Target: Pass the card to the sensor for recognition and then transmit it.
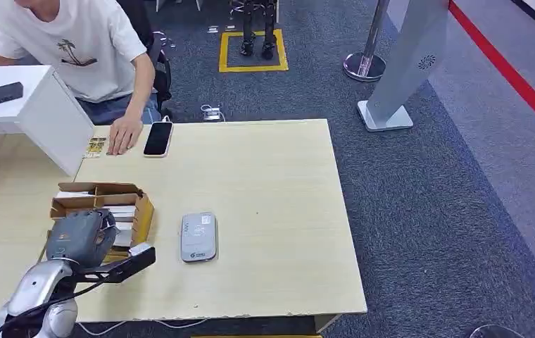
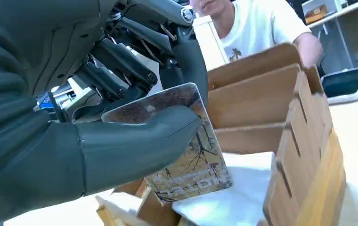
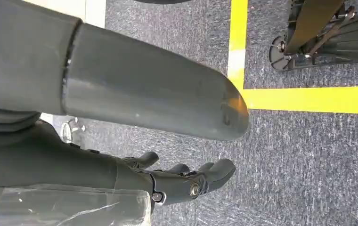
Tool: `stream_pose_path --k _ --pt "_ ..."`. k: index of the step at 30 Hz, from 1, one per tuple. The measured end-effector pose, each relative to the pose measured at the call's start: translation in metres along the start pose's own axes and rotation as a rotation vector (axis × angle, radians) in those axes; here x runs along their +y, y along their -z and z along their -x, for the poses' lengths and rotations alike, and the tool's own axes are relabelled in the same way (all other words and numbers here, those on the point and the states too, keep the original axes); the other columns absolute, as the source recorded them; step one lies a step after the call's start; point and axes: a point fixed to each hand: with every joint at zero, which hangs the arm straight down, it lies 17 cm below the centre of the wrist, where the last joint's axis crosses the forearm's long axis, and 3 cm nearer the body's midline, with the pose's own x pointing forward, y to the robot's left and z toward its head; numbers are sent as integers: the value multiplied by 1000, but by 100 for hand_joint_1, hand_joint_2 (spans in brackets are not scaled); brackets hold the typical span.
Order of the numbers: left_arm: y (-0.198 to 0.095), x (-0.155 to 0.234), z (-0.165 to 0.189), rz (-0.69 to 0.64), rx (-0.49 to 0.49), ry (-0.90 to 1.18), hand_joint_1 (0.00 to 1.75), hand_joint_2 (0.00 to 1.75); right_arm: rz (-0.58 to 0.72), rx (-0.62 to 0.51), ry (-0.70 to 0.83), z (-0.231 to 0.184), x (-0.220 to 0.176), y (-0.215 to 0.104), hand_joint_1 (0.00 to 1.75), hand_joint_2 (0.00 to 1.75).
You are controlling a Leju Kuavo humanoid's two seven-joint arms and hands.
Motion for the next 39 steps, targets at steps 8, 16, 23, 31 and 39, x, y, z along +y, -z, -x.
stream_pose_path --k 8,16,23,31,39 --pt "3 6 2 -10 0 8 175 175 0 0 0 0 0 0 0 0" --pt "9 18 3 -21 -11 2 175 175 0 -1 3 0 0 0 0 0" --pt "11 21 5 -12 -19 -5 175 175 0 0 7 0 0 0 0 0" --pt "11 23 10 -6 -18 2 175 175 0 0 8 0 0 0 0 0" --pt "11 24 12 10 -30 -20 175 175 1 1 19 0 0 0 0 0"
